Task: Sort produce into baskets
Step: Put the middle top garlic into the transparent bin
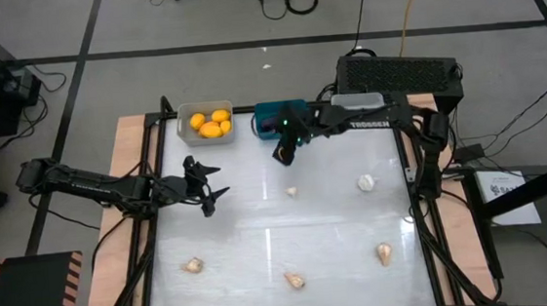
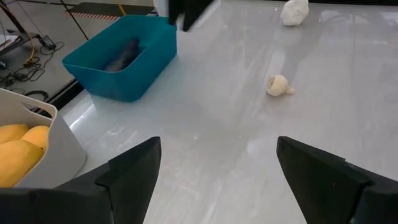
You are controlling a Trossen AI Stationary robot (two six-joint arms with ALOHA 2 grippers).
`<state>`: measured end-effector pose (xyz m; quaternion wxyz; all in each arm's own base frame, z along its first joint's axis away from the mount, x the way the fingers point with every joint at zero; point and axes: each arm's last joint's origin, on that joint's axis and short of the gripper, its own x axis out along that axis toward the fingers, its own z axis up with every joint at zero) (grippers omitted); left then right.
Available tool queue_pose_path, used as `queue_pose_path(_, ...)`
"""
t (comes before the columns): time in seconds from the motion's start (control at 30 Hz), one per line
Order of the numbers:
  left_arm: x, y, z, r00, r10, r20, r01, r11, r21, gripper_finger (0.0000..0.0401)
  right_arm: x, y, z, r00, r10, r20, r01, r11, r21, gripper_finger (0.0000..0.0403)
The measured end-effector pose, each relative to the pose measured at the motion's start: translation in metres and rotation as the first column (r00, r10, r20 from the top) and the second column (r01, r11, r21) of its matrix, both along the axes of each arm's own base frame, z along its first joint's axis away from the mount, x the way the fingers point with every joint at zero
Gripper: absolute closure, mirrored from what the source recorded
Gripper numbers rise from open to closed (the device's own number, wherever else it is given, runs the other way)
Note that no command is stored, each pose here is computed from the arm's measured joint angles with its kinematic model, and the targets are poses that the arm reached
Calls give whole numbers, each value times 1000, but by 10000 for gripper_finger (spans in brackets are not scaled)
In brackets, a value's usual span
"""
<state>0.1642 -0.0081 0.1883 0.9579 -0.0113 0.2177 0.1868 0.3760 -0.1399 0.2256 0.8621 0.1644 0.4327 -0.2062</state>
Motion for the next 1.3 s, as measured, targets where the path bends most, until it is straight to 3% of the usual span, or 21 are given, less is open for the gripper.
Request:
queue_pose_path(0.17, 0, 0, 0, 1000, 0, 1, 0, 1000, 0, 74, 8, 40, -3, 1000, -7, -27, 10, 995, 100, 230)
queue_pose_path(0.33, 0, 0, 0, 1000, 0, 1, 0, 1000, -2, 74, 15, 71, -3, 1000, -6, -17, 9, 989, 148, 186)
queue_pose_path(0.57, 0, 0, 0, 1000, 1, 2, -1, 1000, -3, 74, 17, 92, -18, 994, -47, -103, 57, 993, 103, 101)
queue_pose_path(0.7, 0, 0, 0, 1000, 0, 2, 0, 1000, -3, 74, 15, 100, -27, 990, -43, -135, 58, 993, 107, 74)
queue_pose_path(1.0, 0, 0, 0, 1000, -4, 1, 4, 1000, -6, 74, 5, 113, -48, 982, -85, -171, 110, 983, 145, 67)
queue_pose_path(1.3, 0, 0, 0, 1000, -5, 2, 5, 1000, -6, 74, 2, 127, -69, 993, -77, -93, 91, 982, 163, 67)
